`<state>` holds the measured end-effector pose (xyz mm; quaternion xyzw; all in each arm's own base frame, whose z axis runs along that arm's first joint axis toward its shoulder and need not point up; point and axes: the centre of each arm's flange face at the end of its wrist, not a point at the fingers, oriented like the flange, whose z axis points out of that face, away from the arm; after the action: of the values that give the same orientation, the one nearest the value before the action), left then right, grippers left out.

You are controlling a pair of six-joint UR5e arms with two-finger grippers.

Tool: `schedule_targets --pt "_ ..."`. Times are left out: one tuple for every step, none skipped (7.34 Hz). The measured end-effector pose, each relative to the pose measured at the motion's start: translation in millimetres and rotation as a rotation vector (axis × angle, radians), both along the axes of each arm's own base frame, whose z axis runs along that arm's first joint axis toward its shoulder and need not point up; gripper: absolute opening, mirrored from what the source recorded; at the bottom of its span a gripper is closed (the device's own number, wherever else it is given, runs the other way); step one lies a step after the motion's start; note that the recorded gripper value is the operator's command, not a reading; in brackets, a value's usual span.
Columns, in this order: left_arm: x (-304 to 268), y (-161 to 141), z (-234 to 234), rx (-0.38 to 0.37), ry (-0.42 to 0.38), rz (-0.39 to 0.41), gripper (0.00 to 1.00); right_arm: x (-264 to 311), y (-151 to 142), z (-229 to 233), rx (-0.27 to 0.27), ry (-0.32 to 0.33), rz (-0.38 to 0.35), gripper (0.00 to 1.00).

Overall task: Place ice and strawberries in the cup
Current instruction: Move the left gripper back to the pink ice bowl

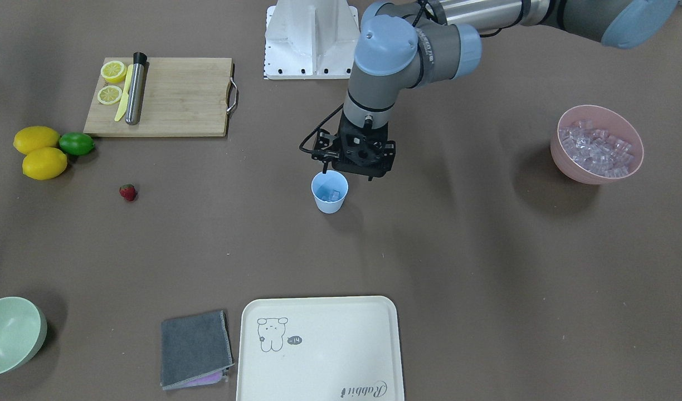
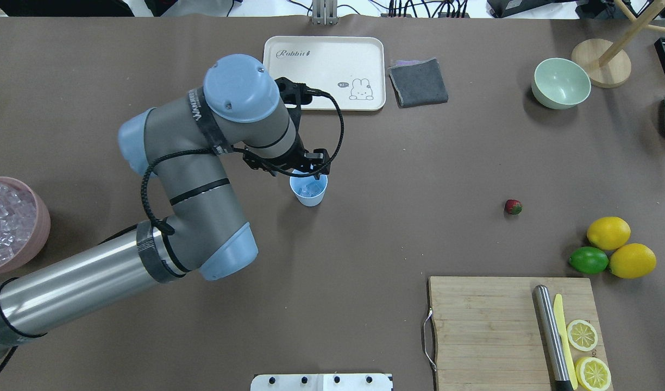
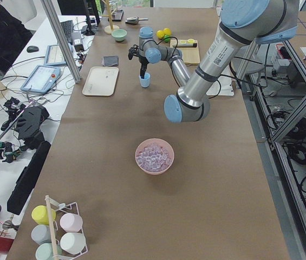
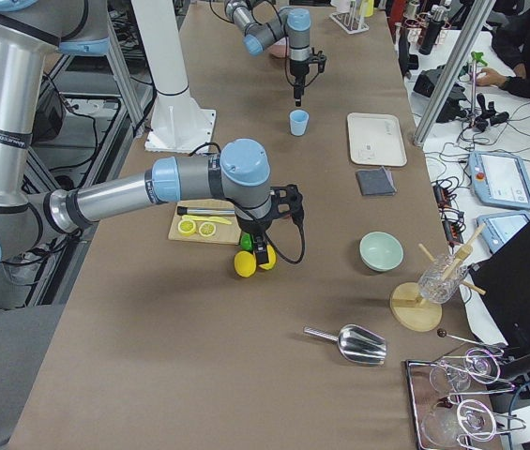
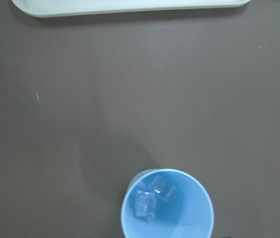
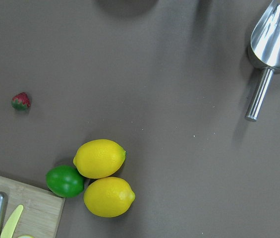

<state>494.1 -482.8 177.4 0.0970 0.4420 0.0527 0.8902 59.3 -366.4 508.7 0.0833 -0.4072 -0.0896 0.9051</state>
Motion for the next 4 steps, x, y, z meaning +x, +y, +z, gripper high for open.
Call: schedule_targets --pt "-31 0 26 0.066 -0.024 0.031 0.97 1 1 -2 0.006 0.000 0.001 1.00" --pt "-61 2 52 0.129 -0.057 0.067 0.97 1 1 -3 0.013 0.001 -0.001 1.00" --pt "-92 6 75 0.184 -0.097 0.105 0.97 1 1 -4 0.017 0.001 -0.003 1.00" --pt "-124 12 96 0.230 -0.138 0.139 0.97 1 2 -4 0.018 0.000 -0.004 1.00"
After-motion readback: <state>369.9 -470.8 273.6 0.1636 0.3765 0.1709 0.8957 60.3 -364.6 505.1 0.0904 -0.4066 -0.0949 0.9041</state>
